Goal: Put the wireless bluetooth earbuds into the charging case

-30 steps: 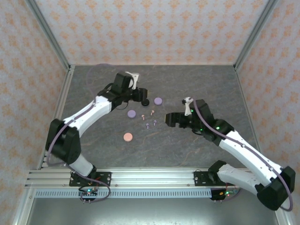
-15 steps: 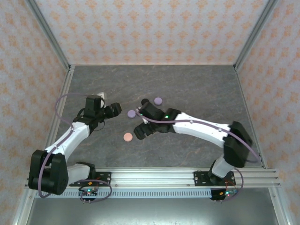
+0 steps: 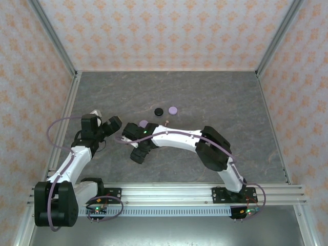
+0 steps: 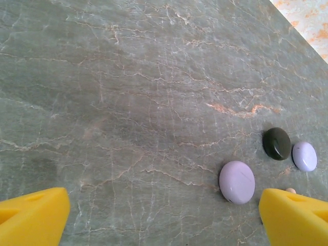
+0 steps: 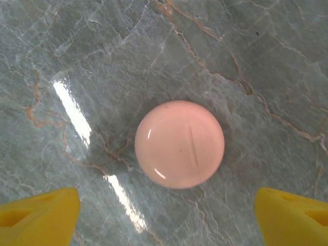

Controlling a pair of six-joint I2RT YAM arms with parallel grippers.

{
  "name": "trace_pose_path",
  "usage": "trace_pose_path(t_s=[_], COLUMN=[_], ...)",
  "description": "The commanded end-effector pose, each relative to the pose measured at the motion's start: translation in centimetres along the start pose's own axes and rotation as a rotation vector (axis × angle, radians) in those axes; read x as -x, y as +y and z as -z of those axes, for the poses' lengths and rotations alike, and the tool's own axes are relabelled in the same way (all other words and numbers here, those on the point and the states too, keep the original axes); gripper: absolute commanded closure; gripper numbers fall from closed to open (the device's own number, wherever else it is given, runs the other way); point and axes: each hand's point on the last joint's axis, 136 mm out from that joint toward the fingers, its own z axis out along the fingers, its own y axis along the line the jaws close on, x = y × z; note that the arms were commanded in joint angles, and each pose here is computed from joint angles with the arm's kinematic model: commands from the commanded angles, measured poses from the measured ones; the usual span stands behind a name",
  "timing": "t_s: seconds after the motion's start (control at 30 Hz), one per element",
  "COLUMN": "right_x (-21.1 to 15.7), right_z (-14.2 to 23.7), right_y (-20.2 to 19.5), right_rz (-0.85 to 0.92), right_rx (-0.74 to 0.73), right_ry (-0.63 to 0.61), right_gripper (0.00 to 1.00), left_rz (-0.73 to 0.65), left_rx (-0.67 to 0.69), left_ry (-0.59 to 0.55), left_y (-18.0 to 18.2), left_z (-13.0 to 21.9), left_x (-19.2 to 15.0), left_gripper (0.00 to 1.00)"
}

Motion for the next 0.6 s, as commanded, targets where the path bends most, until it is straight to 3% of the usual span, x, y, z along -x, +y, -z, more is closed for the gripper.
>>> trace_pose_path(t_s=[0.0,0.43,0.57], right_x=[0.1,-0.1,-0.2], right_z=[-0.2,-3.5,-4.1], right_y=[0.0,-0.3,-0.4], right_rz=[0.070,0.086,0.060], right_rx=[-0.006,-0.018,-0.002], right_ry=[0.037,0.093,0.091], right_gripper=[0.12,0.17,0.23], left_rz=[0.012,0.020,0.021], left_rx=[-0.024,-0.006,-0.004], left_ry=[-0.020,-0.007,-0.003], left_y=[-0.3,0.1,0.1], left_z=[0.5,0.5,0.6], left_x=[0.5,0.4,0.4], left_gripper=[0.05,0.05,0.05])
